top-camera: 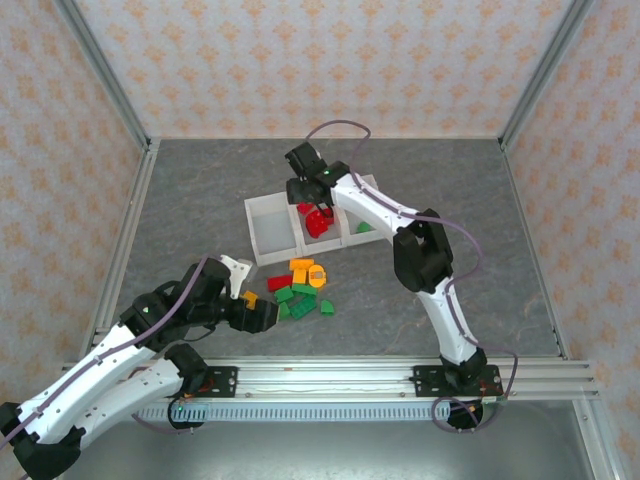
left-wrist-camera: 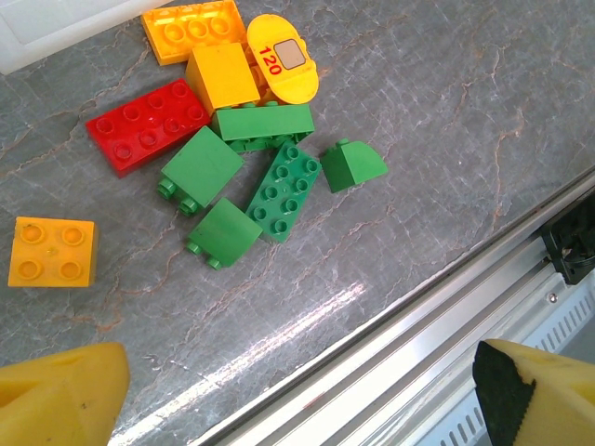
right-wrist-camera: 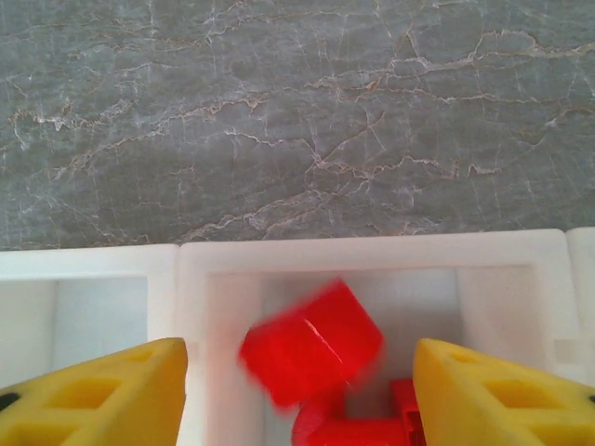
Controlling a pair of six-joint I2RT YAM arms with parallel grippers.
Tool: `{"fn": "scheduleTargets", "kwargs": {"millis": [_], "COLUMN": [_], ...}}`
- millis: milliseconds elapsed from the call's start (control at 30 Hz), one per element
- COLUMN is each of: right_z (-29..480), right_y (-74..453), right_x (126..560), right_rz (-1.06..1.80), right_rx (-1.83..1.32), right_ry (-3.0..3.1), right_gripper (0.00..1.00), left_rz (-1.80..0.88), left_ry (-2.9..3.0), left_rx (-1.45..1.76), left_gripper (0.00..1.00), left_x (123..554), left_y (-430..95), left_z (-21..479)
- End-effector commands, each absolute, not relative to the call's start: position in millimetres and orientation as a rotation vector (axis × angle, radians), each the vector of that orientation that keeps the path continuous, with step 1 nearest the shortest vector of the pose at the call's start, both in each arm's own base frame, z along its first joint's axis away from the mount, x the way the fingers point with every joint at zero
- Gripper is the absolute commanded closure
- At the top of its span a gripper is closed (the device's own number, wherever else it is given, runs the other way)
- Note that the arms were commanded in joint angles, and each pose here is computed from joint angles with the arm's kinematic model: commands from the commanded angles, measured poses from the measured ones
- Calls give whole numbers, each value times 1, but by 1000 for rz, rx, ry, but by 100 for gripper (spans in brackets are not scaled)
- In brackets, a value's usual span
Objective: Sort the legos into containers by color
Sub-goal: Place the lego in the container, then pick up the lego from the bottom-center of the table.
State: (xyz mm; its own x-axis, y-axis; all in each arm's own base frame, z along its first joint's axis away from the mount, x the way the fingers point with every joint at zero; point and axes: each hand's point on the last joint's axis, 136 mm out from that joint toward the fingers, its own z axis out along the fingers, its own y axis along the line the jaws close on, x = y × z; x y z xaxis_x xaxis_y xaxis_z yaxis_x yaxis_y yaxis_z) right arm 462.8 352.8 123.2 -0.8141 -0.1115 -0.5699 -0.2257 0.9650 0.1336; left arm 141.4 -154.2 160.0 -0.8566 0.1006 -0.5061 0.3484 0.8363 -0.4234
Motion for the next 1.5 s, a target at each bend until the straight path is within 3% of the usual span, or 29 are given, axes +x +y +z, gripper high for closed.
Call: {"fn": "scheduleTargets", "kwargs": {"millis": [0, 400, 733, 1000, 1233, 1467], "right_z": [147, 181, 134, 78, 57, 43], "right_y": [344, 326, 289, 293, 293, 300], "right_x": [455, 392, 271, 182, 166, 166], "right_rz": [268, 266, 265, 180, 100, 83], "right_rx": [-221, -192, -263, -549, -655, -739], "right_ry": [2518, 2503, 2667, 2819, 2837, 2838], "right_gripper": [23, 0, 0, 0, 2, 13], "left_rz": [-704, -672, -686, -680, -689, -684], "left_ry": [2514, 2514, 2474, 2464, 2457, 2456], "left_rx": [332, 297, 289, 282, 292, 292], "left_gripper": [3, 3, 1, 1, 1, 1], "left_x": [146, 149, 149, 150, 149, 149], "left_y": [-156, -152, -150, -148, -149, -148], "left_z": [164, 164, 172, 175, 176, 176]}}
